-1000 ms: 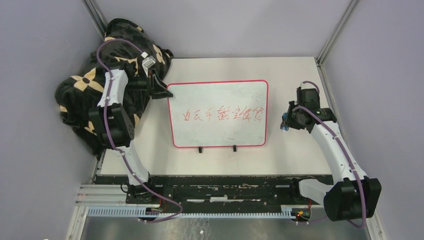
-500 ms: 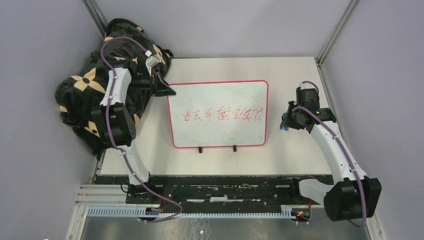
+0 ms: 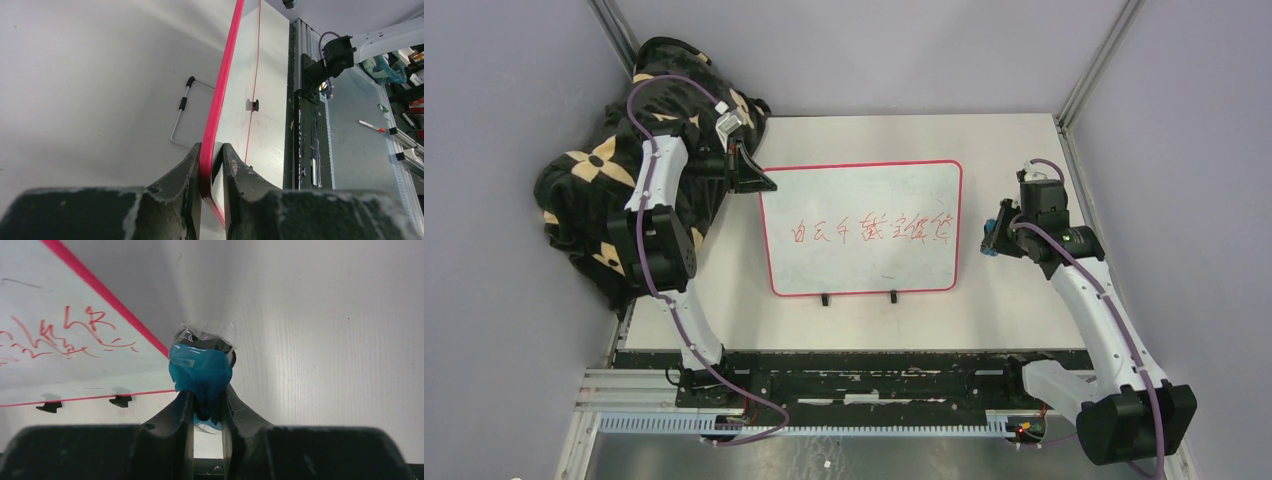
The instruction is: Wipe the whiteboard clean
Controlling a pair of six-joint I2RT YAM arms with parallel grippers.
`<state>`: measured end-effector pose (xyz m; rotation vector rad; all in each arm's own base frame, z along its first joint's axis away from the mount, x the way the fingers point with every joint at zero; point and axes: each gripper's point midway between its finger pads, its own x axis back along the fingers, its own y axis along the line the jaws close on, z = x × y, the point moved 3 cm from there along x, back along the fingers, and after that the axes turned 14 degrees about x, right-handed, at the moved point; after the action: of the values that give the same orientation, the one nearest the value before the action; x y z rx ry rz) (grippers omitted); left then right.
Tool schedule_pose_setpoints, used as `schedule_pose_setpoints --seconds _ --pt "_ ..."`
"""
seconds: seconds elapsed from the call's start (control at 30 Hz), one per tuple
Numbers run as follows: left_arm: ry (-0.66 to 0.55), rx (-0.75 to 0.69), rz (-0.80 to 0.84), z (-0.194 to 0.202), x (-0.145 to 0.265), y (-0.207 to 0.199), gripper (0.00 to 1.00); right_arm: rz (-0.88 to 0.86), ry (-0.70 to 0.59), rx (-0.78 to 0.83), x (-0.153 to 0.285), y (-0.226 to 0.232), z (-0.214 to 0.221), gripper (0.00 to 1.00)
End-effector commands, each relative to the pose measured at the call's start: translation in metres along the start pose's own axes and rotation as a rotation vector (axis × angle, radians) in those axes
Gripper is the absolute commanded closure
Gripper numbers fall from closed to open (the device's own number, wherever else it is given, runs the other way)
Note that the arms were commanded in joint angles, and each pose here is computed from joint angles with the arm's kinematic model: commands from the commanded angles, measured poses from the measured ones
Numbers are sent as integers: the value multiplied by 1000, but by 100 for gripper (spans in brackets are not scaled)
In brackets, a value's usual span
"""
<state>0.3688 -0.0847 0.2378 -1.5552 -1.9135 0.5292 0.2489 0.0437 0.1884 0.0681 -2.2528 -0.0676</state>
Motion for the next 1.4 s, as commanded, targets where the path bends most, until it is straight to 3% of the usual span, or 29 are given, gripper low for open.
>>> schedule_pose_setpoints --seconds 0.0,0.23,0.37,0.53,0.87,1.2,1.37 --pt "-14 -71 9 -5 -1 -2 97 -66 -182 50 19 15 -27 99" --pt "-1 -73 2 -1 -1 2 97 -117 -361 102 18 38 -52 99" --pt "10 -72 -4 3 -1 2 97 -102 -392 191 5 66 -59 99" --pt "20 -85 -11 5 0 1 97 -62 -415 382 -4 126 -60 99" --pt "38 -93 -22 9 1 -2 97 -68 -444 566 -28 227 -51 99" --pt "46 -91 -33 9 2 -5 97 -253 -480 697 -41 363 -24 99" --pt "58 -94 -41 11 3 -8 97 -292 -498 734 -38 404 -19 99"
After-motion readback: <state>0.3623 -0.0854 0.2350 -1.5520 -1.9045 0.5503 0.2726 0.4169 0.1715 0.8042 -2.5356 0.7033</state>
